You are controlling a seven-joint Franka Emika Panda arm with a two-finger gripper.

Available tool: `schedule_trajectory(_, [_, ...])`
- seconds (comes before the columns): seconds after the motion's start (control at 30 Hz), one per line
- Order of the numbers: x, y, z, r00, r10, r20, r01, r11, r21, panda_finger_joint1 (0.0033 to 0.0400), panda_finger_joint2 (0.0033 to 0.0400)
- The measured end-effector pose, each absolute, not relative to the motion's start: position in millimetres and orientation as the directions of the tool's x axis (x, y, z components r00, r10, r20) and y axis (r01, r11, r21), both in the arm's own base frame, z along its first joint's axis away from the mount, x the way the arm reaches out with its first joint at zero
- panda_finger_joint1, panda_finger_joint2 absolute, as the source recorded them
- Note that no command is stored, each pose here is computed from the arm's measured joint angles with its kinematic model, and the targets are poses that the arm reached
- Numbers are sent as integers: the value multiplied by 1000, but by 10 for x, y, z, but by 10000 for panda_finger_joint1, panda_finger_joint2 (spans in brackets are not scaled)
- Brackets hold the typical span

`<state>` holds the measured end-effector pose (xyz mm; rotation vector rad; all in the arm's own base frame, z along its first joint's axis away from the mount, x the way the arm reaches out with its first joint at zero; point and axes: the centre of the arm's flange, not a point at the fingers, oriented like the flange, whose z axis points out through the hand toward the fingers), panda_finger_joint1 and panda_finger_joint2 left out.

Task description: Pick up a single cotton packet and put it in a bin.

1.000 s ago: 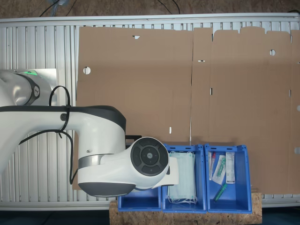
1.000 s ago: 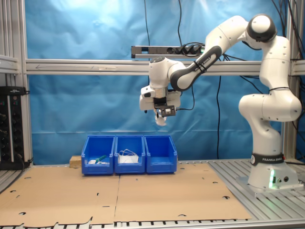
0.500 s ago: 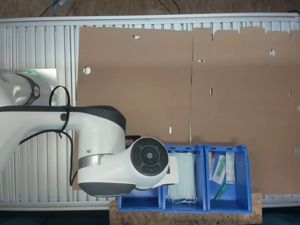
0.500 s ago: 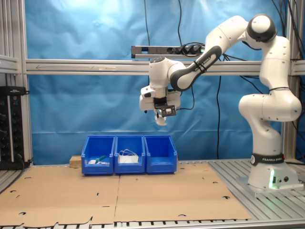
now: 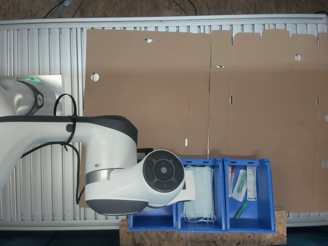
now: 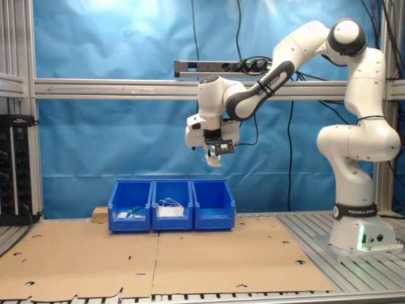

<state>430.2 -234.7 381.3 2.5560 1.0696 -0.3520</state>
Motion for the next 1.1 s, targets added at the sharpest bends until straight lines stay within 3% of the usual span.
schedule_trajectory(0.1, [4302,-2347,3813,681,640,-356,726,-652,217,75,75])
schedule_trajectory(0.13, [4302,-2347,3813,680,641,-356,727,-652,217,145,145])
schedule_trajectory(0.33, [4302,-2347,3813,679,642,-356,728,-650,216,145,145])
schedule_trajectory(0.37, [4302,-2347,3813,679,642,-356,729,-650,216,226,226])
schedule_trajectory(0.4, [4302,-2347,3813,678,643,-356,729,-650,216,226,226])
schedule_trajectory(0.43, [4302,-2347,3813,678,643,-356,729,-650,216,297,297])
schedule_trajectory(0.6, [4302,-2347,3813,677,643,-357,730,-649,215,297,297])
schedule_trajectory(0.63, [4302,-2347,3813,677,643,-357,730,-649,215,367,367])
schedule_trajectory(0.83, [4302,-2347,3813,677,644,-357,730,-649,215,367,367])
schedule_trajectory(0.87, [4302,-2347,3813,677,644,-357,730,-649,215,393,393])
schedule_trajectory(1.1, [4302,-2347,3813,677,644,-357,730,-649,215,399,399])
